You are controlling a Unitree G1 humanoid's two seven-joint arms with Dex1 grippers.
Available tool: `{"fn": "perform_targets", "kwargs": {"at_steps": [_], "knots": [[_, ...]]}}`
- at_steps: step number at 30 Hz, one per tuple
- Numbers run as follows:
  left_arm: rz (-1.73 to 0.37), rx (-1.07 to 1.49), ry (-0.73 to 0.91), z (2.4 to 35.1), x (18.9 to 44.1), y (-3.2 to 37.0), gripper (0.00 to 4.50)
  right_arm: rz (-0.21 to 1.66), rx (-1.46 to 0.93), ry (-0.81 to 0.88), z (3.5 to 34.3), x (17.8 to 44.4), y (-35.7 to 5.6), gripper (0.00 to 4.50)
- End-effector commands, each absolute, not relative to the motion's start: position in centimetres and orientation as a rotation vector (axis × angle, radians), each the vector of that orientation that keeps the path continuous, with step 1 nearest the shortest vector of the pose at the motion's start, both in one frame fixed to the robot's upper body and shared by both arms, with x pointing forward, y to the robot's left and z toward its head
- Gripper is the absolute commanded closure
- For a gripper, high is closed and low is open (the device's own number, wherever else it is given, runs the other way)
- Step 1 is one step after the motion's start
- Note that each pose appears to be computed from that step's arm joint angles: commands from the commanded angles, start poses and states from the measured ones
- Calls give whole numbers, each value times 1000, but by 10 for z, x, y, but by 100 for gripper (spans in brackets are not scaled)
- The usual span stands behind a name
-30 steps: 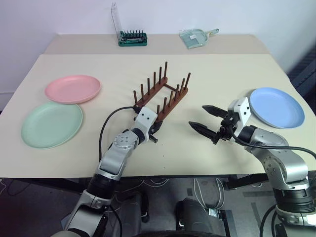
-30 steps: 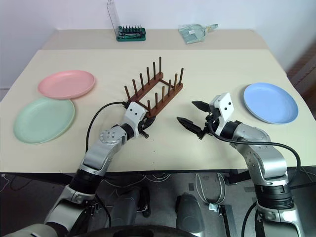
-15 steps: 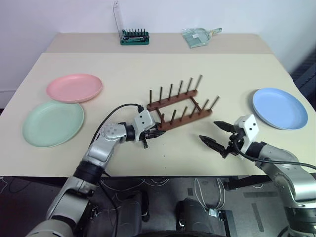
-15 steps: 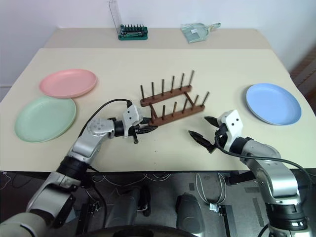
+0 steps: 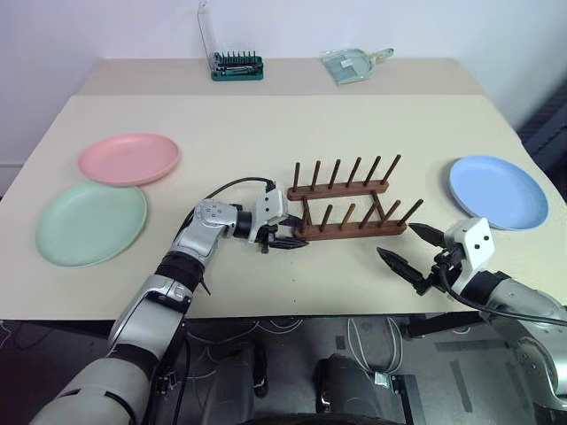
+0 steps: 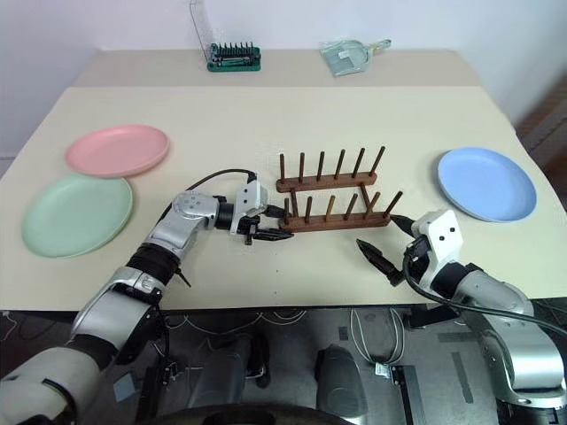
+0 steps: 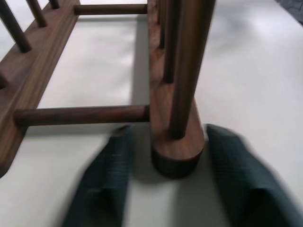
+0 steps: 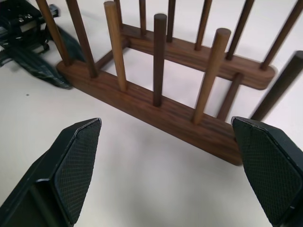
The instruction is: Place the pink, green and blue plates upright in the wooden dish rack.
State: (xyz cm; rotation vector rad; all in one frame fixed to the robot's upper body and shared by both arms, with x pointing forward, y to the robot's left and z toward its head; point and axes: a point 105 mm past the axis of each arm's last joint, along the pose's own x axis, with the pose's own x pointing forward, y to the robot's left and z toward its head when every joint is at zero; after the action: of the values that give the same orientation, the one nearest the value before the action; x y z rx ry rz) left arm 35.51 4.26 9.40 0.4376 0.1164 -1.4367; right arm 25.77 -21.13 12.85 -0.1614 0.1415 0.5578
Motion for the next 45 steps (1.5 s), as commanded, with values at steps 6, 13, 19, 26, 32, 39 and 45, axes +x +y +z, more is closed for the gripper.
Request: {"fn": "perform_targets", "kwargs": {"at_steps": [6,13,19,26,32,39,45], "knots": [[-1335,438,95,104,356,84,36,568,-214,170,131,254,-215,25],[-1391,347,125,109,326,95,343,587,-274,268,111,260,-216,330],[-1420,392,99,99,303,63,444,544,-355,294,103,275,-220,433],[-1257,457,102,89,318,40,444,486,-450,349,92,285,-235,433],[-1159,420,87,93,327,40,444,500,-474,311,91,303,-224,433],[-1040,420,48,102,346,41,444,490,-509,247,97,334,-218,433],[-941,412,22,108,363,46,444,453,-535,190,108,354,-218,433]]}}
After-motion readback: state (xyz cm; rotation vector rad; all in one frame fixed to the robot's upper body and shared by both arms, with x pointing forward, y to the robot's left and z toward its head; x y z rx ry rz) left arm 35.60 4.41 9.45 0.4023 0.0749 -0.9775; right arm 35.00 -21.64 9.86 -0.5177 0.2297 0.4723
